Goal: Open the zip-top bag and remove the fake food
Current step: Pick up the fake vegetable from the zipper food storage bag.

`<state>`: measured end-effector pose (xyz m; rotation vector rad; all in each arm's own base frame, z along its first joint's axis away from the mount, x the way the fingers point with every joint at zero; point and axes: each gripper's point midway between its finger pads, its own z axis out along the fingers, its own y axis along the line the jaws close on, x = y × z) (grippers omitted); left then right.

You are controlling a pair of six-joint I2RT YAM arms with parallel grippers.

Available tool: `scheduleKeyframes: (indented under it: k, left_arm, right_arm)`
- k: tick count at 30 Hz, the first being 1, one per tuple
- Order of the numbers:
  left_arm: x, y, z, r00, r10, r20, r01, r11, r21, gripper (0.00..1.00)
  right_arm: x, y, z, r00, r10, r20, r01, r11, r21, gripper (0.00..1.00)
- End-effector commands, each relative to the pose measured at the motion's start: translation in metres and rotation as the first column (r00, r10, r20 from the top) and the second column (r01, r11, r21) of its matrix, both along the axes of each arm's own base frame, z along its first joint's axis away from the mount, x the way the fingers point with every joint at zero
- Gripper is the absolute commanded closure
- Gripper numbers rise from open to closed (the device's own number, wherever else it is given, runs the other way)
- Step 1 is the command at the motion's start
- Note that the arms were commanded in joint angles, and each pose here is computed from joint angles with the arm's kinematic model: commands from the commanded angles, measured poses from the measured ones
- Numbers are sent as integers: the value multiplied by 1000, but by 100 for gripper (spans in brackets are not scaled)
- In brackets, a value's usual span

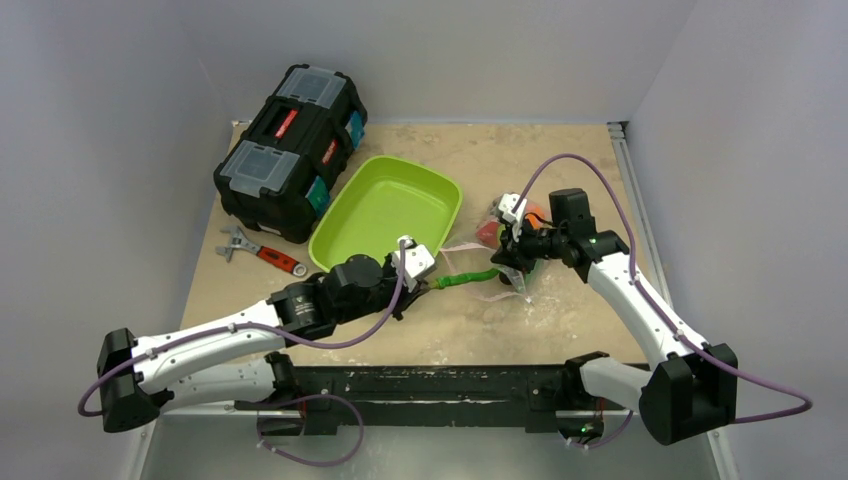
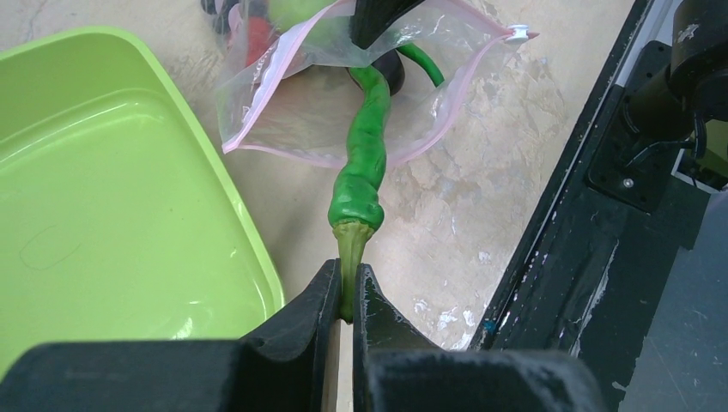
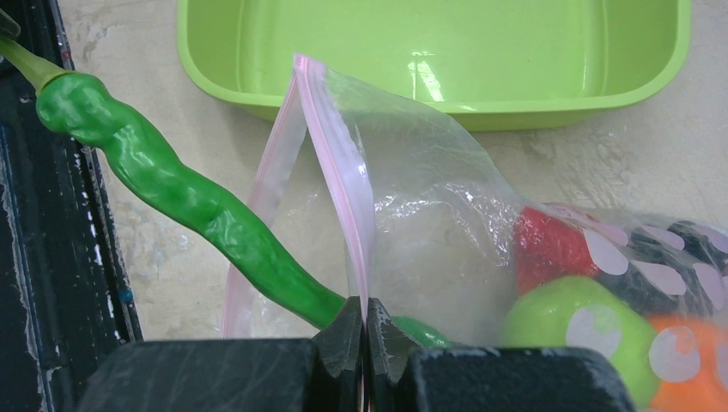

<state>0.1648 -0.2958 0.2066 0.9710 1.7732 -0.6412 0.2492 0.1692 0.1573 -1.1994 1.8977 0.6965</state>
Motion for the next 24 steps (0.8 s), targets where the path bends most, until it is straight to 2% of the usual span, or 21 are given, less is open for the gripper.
scheduleKeyframes:
  k: [1,15,24]
  left_arm:
    - [3,7,21,999,10,41,-9,1000,-29,100]
    - [4,34,46,994,37,102,-37,999,-4,100]
    - [6,55,61,984,45,170,-55,997,52,100]
  right_arm:
    - [9,0,8,999,-11,31,11,1000,8,100]
    - [9,0,7,1000,-12,27,12,1000,6,100]
    - [9,0,6,1000,-12,25,11,1000,4,100]
